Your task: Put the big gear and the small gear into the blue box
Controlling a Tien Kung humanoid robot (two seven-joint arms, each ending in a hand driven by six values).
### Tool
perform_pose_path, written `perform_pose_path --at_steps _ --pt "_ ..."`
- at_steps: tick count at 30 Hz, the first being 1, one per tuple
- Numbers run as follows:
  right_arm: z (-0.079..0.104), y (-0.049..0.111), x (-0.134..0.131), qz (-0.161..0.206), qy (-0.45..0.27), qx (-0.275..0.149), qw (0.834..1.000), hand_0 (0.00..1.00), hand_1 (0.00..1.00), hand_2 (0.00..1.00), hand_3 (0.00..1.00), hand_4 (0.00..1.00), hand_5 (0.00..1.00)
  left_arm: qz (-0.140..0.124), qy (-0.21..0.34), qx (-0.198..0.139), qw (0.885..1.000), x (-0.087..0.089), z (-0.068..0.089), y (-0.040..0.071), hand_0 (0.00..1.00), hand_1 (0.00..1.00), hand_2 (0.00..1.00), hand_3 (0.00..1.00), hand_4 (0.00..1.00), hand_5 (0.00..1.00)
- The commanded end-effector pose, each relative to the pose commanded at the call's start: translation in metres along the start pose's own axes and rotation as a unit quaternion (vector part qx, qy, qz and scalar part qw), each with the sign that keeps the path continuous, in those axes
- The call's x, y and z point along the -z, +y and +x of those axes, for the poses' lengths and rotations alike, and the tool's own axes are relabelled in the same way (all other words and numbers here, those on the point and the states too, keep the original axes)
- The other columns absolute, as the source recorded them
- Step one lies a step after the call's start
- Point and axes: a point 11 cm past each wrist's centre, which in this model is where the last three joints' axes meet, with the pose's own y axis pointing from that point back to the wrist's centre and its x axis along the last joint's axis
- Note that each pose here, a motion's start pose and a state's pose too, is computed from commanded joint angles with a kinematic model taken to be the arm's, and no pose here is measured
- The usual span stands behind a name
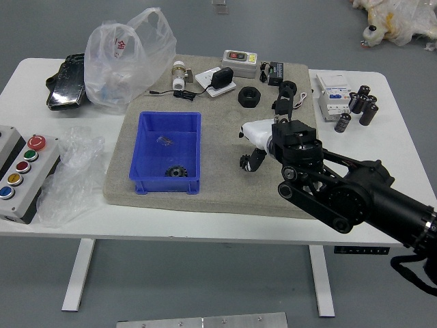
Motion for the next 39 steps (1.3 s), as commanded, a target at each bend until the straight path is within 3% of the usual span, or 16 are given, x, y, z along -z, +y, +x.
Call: perform_pose_path --at_steps 6,7,12,13,18,19,24,25,39 --pt "-0.010 -0.005 0.000 -0.006 -0.004 0.004 1.000 0.260 0.401 0.769 0.860 0.877 0.215 0.001 -0.002 -0.001 1.000 0.000 0.001 0.000 0.689 0.511 0.529 0.703 0.676 0.299" --pt "-0.012 -0.006 -0.001 -0.007 -0.005 0.006 1.000 0.248 0.386 0.675 0.806 0.838 0.186 0.000 -0.002 -0.002 1.000 0.000 0.001 0.000 0.688 0.513 0.529 0.701 0.677 0.299" --pt "-0.018 -0.009 -0.003 -0.011 -0.012 0.012 1.000 0.248 0.386 0.675 0.806 0.838 0.186 0.000 -0.003 -0.003 1.000 -0.001 0.002 0.000 0.688 0.513 0.529 0.701 0.677 0.299" --pt "-0.018 -0.009 -0.003 -0.012 -0.013 0.012 1.000 0.236 0.357 0.575 0.715 0.739 0.108 0.000 -0.003 -0.004 1.000 -0.001 0.002 0.000 0.689 0.512 0.529 0.701 0.677 0.299" --pt "-0.020 -0.010 -0.004 -0.015 -0.021 0.007 1.000 0.236 0.357 0.575 0.715 0.739 0.108 0.001 -0.003 -0.003 1.000 -0.001 0.001 0.000 0.689 0.512 0.529 0.701 0.677 0.299" --pt "-0.020 -0.011 -0.004 -0.015 -0.021 0.006 1.000 0.190 0.323 0.491 0.661 0.630 0.043 0.001 -0.003 -0.003 1.000 -0.001 0.001 0.000 0.689 0.512 0.529 0.696 0.677 0.300" --pt "-0.021 -0.011 -0.004 -0.015 -0.025 0.003 1.000 0.190 0.323 0.491 0.661 0.630 0.043 0.000 -0.003 -0.003 1.000 -0.001 0.001 0.000 0.689 0.512 0.529 0.696 0.677 0.300" --pt "-0.021 -0.011 -0.004 -0.015 -0.026 0.004 1.000 0.167 0.313 0.454 0.648 0.586 0.002 0.000 -0.003 -0.003 1.000 -0.001 0.001 0.000 0.689 0.513 0.529 0.696 0.677 0.301" --pt "-0.024 -0.010 0.003 -0.006 -0.031 0.002 0.999 0.173 0.314 0.444 0.633 0.601 0.002 -0.002 -0.003 -0.004 1.000 -0.002 0.001 0.000 0.689 0.510 0.529 0.695 0.678 0.302"
